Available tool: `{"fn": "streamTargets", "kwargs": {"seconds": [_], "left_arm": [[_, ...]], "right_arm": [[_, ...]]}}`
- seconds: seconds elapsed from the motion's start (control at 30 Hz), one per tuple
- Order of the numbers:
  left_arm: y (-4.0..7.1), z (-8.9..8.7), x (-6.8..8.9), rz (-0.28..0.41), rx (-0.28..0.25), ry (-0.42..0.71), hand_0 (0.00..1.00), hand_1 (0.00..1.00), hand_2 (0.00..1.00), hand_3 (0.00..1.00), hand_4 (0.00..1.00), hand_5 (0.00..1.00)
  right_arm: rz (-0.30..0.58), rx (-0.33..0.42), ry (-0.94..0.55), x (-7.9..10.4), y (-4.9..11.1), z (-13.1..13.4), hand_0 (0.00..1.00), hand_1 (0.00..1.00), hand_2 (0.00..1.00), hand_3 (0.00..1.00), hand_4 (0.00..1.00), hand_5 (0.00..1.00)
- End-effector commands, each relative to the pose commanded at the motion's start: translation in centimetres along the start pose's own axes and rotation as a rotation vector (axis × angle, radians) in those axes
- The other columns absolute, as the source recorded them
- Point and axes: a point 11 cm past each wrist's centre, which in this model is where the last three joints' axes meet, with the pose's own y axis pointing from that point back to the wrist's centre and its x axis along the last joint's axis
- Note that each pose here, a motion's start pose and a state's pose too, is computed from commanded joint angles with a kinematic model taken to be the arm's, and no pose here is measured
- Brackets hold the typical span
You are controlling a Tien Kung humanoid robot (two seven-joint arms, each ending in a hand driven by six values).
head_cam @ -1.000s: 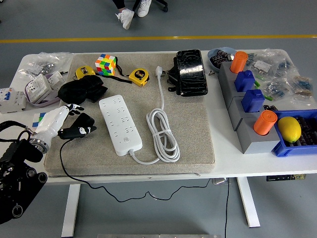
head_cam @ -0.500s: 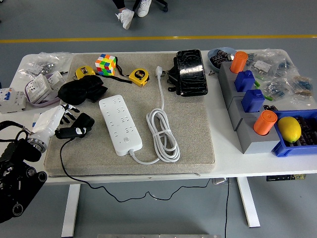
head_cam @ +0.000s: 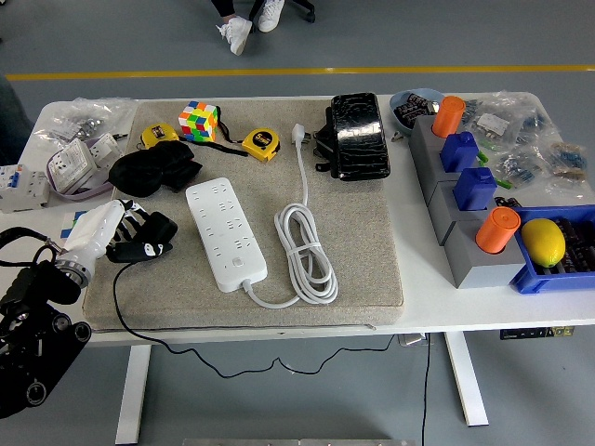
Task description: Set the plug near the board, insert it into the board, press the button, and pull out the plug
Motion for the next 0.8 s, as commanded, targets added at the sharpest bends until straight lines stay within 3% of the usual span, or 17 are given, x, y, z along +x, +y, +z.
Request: {"fn": "streamTargets", "kwargs": {"seconds": [0.03,0.07,0.23,0.27,0.43,0.6,0.8], "left_arm": [[0.0,0.1,0.0,0.001,-0.005,-0.003,0.319,0.379,0.437,0.530,0.958,0.218],[0.0,0.1,0.0,0.002,-0.008,-0.004,0.284,0.349,0.412,0.522,0.876,0.100],[0.1,0.2,0.0,0.012,-0.014,-0.001,0.284,0.349,0.412,0.522,0.876,0.100],[0.1,0.3,0.1,0.015,-0.019,0.002,0.270,0.342,0.402,0.526,0.834,0.035],[0.1,0.8,0.5,0.034,-0.063,0.040,0.270,0.342,0.402,0.526,0.834,0.035],[0.0,1.8,1.0,0.037,-0.137,0.113,0.270,0.336,0.395,0.525,0.822,0.022],[-0.6,3.3,0.9,-0.029,-0.252,0.135,0.275,0.332,0.381,0.521,0.813,0.019]], "right_arm": [[0.000,0.000,0.001,0.0,0.0,0.0,0.564,0.660,0.664,0.546,0.920,0.467],[0.000,-0.001,0.001,0.0,0.0,0.0,0.565,0.660,0.664,0.547,0.919,0.467],[0.000,-0.001,0.002,0.0,0.0,0.1,0.565,0.660,0.664,0.547,0.919,0.467],[0.000,-0.001,0.002,0.0,0.0,0.1,0.564,0.659,0.664,0.547,0.919,0.467],[0.000,-0.001,0.000,0.0,0.0,0.1,0.564,0.659,0.664,0.547,0.919,0.467],[-0.001,0.000,0.000,-0.1,0.0,0.0,0.566,0.659,0.664,0.547,0.918,0.467],[-0.003,0.001,0.001,-0.1,0.0,-0.1,0.564,0.659,0.664,0.546,0.918,0.466]]}}
